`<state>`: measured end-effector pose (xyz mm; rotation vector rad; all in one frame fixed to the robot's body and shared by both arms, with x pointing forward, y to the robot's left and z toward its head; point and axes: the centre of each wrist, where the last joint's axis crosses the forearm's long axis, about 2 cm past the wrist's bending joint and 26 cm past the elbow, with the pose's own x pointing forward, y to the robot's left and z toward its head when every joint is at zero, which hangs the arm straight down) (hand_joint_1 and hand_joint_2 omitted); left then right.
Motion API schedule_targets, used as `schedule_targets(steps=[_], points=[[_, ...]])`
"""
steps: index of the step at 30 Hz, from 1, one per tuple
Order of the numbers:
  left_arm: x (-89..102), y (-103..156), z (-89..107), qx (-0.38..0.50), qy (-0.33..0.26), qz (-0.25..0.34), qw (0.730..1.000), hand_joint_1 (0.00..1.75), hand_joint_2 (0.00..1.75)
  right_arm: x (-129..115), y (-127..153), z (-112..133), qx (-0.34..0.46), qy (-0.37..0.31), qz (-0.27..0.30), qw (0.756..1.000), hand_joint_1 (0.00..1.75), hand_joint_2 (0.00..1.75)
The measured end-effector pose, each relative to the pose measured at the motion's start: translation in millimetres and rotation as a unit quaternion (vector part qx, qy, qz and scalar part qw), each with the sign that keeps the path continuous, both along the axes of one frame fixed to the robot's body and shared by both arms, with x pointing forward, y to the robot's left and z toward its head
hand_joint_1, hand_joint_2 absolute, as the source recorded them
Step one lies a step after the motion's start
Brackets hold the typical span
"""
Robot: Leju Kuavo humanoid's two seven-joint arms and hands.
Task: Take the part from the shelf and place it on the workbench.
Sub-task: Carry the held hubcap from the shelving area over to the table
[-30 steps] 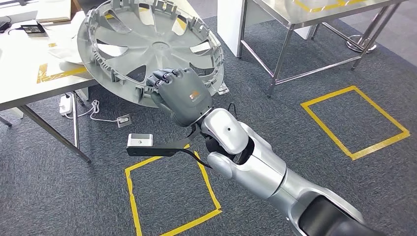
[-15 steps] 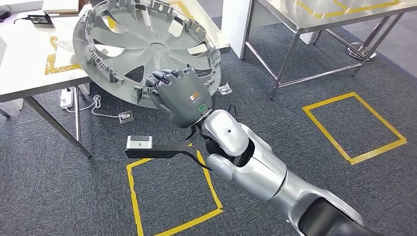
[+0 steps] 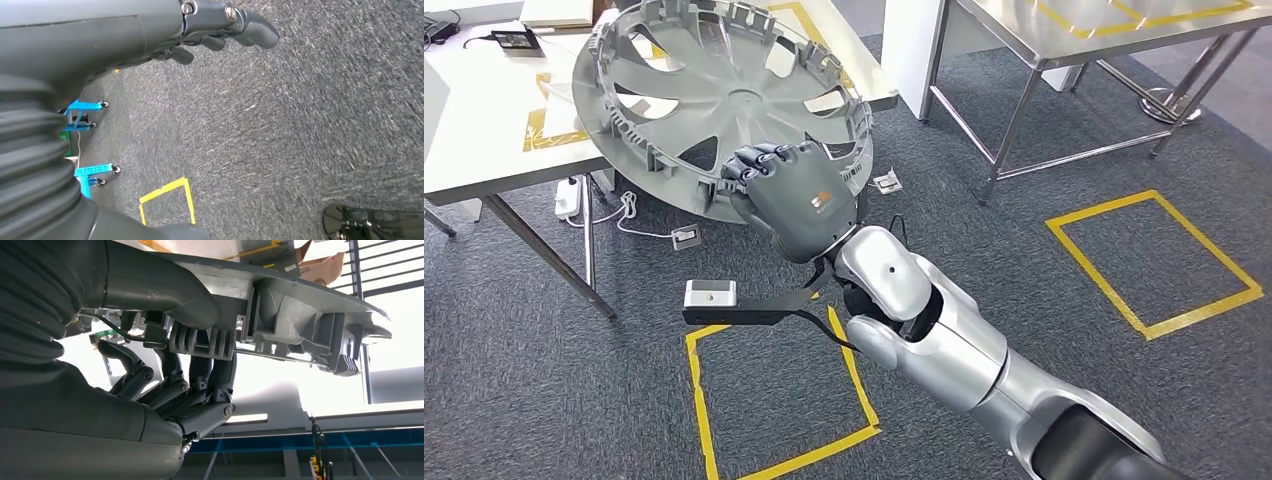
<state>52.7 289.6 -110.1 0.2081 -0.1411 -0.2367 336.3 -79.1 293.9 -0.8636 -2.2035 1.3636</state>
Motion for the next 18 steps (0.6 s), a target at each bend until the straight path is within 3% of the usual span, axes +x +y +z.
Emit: schedule_targets(steps=[18], points=[[-1.6,1.4,-0.2,0.001,0.001,0.004,1.000,0.00,1.75,-1.8,0.9,-1.7,0.002,0.000,0.000,1.000,1.75,1.75]])
